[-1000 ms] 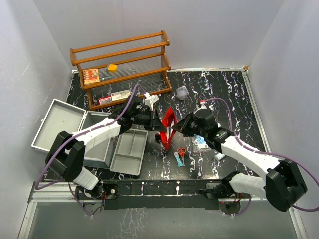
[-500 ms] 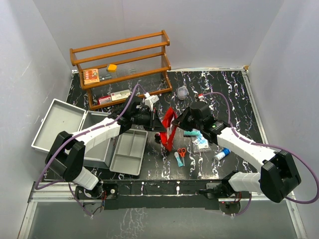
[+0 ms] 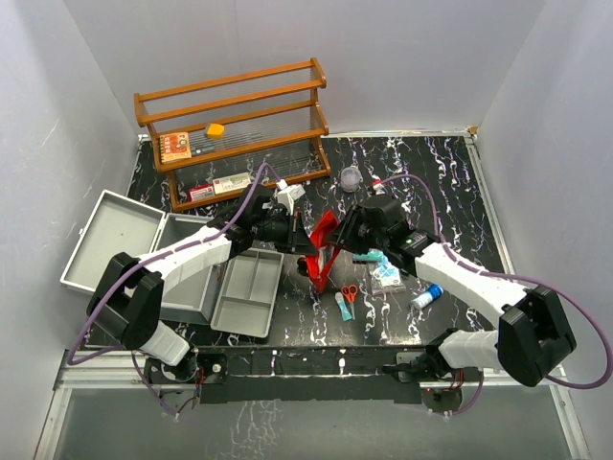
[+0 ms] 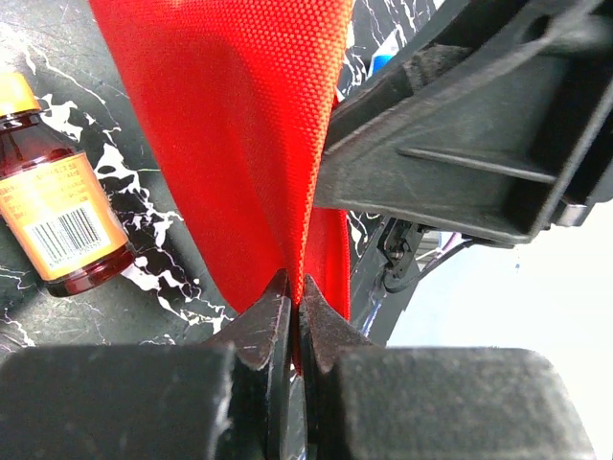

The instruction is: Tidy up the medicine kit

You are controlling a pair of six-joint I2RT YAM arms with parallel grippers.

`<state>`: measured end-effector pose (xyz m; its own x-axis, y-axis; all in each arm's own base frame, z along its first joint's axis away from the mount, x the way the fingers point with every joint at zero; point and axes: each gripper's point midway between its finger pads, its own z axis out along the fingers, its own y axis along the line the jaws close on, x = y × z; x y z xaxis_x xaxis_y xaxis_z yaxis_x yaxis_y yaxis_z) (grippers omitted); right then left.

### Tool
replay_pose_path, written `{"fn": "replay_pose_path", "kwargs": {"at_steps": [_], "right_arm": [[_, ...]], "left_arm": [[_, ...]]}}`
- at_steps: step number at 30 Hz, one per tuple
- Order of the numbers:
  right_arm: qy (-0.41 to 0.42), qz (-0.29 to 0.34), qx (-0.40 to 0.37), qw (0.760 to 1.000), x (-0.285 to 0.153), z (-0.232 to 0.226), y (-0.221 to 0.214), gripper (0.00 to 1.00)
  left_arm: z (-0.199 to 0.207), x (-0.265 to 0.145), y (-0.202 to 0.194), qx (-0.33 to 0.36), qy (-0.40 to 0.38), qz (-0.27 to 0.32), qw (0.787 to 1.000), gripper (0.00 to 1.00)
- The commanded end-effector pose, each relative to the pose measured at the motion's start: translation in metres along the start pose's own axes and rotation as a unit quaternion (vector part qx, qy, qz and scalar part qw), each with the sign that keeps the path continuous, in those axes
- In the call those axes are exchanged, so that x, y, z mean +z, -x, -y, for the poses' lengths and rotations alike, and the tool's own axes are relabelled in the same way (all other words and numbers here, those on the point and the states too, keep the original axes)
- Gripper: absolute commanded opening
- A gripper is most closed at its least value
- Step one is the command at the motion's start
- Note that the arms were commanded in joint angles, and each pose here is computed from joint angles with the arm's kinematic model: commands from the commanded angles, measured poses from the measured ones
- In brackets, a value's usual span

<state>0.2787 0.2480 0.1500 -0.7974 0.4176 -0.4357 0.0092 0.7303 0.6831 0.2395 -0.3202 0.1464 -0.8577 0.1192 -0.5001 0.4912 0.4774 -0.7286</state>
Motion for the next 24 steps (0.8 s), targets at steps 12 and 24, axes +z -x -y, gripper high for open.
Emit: {"fn": "replay_pose_path", "kwargs": {"at_steps": [12,24], "right_arm": [[-0.049,0.176,-0.064,0.981,-0.071,0.005,0.064,0.36],[-0.224,0.093,-0.145,0.959,-0.043,0.087,0.062,0.5]], "left_arm": [[0.004,-0.002,0.007,0.015,0.005,0.007,1.0,0.0],[-0.004,-0.006,-0.013,-0.002,0.023,-0.028,0.999,0.0]]}}
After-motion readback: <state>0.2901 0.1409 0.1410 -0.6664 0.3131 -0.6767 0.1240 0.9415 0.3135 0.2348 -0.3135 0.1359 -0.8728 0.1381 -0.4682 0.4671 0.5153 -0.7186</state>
